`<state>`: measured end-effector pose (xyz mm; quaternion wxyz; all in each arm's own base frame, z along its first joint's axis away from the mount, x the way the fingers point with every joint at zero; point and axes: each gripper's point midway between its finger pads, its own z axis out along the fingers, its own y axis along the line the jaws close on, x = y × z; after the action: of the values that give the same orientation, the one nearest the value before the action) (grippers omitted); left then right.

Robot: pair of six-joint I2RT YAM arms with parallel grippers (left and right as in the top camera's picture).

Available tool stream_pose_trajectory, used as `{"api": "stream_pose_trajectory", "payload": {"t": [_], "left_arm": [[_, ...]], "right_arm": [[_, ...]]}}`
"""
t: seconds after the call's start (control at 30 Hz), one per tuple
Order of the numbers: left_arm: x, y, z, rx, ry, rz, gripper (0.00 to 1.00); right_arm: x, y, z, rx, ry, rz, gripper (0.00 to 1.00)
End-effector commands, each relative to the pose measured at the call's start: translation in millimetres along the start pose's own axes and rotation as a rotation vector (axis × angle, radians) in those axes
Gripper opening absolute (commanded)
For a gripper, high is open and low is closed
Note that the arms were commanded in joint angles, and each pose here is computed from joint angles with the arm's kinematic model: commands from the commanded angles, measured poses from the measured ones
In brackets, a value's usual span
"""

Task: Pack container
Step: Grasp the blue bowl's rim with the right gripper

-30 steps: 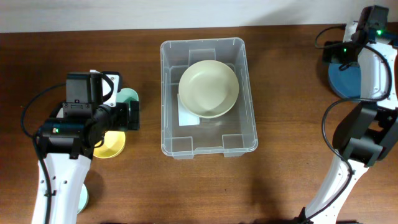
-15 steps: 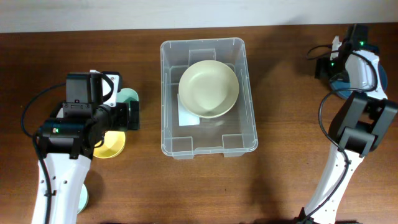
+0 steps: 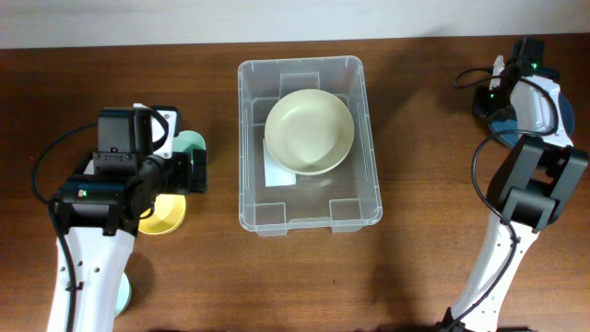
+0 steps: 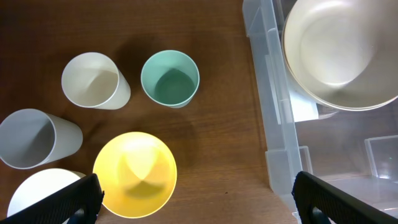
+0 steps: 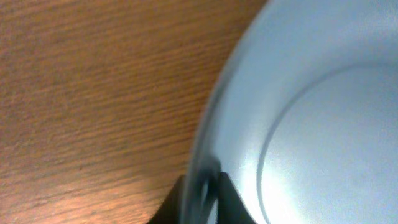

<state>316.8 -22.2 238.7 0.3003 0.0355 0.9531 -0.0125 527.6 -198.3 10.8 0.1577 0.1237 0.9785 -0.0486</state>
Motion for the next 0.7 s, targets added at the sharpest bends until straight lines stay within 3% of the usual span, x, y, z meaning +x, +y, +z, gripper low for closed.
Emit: {"api": "stream_pose_trajectory", "payload": {"t": [0.0,0.5,0.67], "left_arm": [[-6,2,-4,-0.006,-0.020,-0.006,1.00],[-6,2,-4,-0.006,-0.020,-0.006,1.00],[-6,2,-4,-0.006,-0.020,-0.005,1.00]], "right_arm": [[9,5,10,-0.015,0.033,0.013,0.04],[9,9,0,-0.014,0.037,0.053,0.04],[-3,-2,-26,0.093,-0.009,0.123,0.04]]}}
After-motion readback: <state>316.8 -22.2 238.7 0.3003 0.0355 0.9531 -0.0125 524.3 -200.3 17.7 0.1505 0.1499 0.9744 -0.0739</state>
